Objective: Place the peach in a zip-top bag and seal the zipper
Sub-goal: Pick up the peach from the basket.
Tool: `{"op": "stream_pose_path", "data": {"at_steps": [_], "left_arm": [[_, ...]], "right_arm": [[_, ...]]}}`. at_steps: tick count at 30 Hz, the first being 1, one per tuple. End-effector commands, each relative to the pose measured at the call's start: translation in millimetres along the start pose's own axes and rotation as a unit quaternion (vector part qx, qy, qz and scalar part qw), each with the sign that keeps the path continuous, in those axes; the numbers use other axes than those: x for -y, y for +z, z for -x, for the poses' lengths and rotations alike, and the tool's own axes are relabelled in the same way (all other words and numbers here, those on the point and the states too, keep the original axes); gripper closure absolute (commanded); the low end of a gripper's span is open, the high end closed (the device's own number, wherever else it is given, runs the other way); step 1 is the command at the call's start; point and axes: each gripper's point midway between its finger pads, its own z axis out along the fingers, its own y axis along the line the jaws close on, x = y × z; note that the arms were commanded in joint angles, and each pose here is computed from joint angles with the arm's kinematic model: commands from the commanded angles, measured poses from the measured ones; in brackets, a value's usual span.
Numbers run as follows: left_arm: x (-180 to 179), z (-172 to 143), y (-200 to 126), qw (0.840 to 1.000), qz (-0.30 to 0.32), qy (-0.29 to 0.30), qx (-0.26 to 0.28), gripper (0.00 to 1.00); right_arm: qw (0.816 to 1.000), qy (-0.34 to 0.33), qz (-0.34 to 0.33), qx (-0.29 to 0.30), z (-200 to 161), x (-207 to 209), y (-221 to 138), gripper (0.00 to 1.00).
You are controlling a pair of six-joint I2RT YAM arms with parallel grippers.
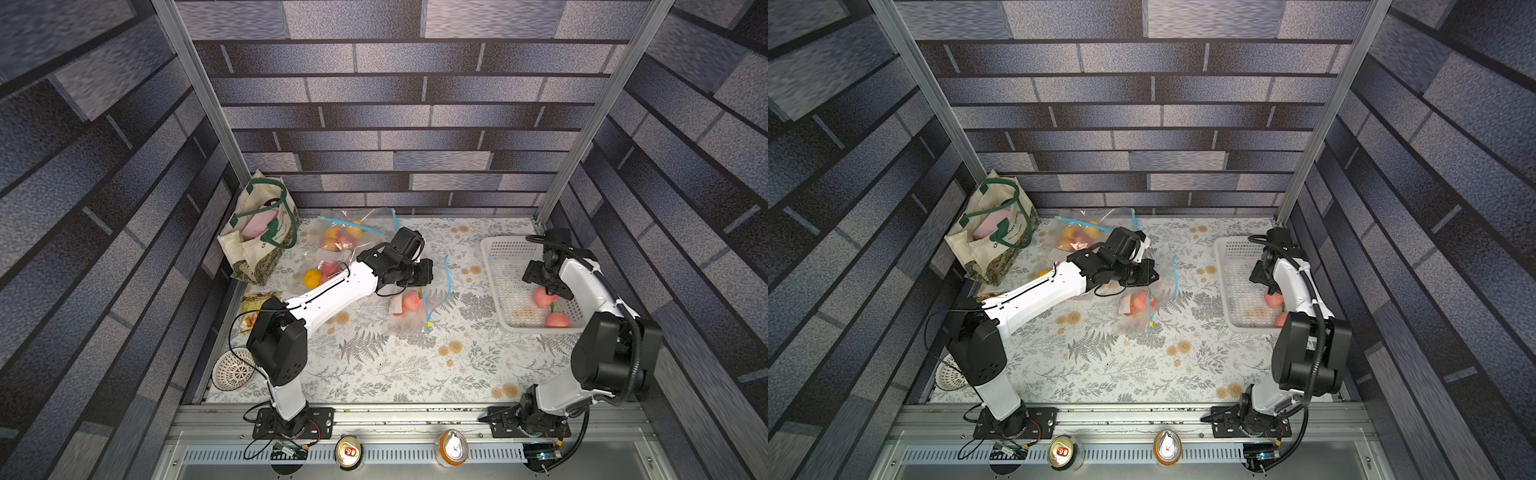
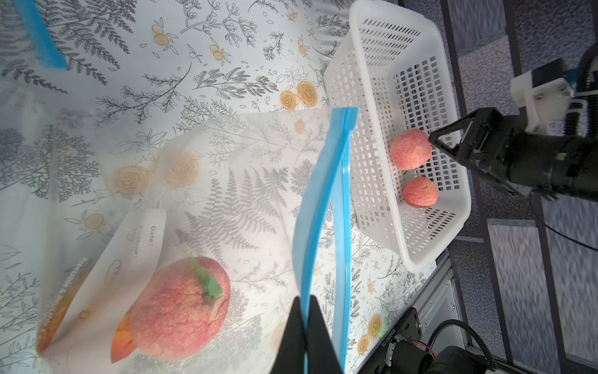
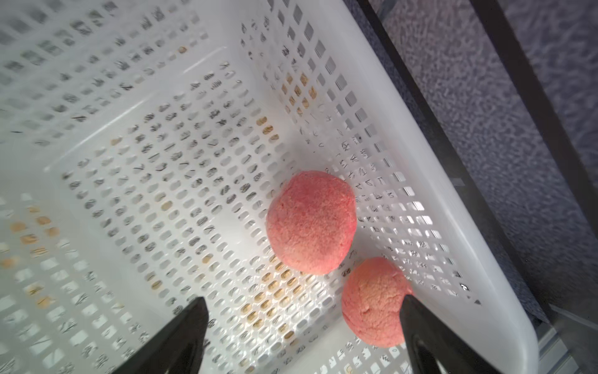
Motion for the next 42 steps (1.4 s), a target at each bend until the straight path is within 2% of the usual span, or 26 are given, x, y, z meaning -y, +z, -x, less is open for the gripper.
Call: {"op": "stream_pose_path", "data": {"at_steps": [1,13,22,27,30,35,42], "left_arm": [[6,-2,1,1.000,-0.006,0.017,-0.010,1.00],[18,0,3,0.998,0.017,0.031,-0.042,1.00],[33,-3,7,0.998,0.036,0.041,-0.037,1.00],[34,-7,11,0.997,0.040,0.041,-0.046,1.00],[35,-5,8,0.997,0.042,0.046,-0.043,1.00],[31,-3,5,0.997,0.045,0.045,-0.039,1.00],[29,-4,7,0.997,0.043,0.042,-0.041,1.00]], "right_arm": [[1.000,-0.014,0.000,-0.008,-3,-2,11,0.07],[1.000,-0.013,-0.018,-0.003,-7,2,28,0.05],[1.000,-0.001,0.000,-0.027,-14,9,47,0.04],[0.999,0.009,0.027,-0.032,-11,0,54,0.04],[0.998,0.012,0.041,-0.041,-13,-7,59,0.08],[0.999,0.005,0.023,-0.042,-11,-2,64,0.15],[0.999,-0.003,0.016,-0.038,-8,1,58,0.19]]}}
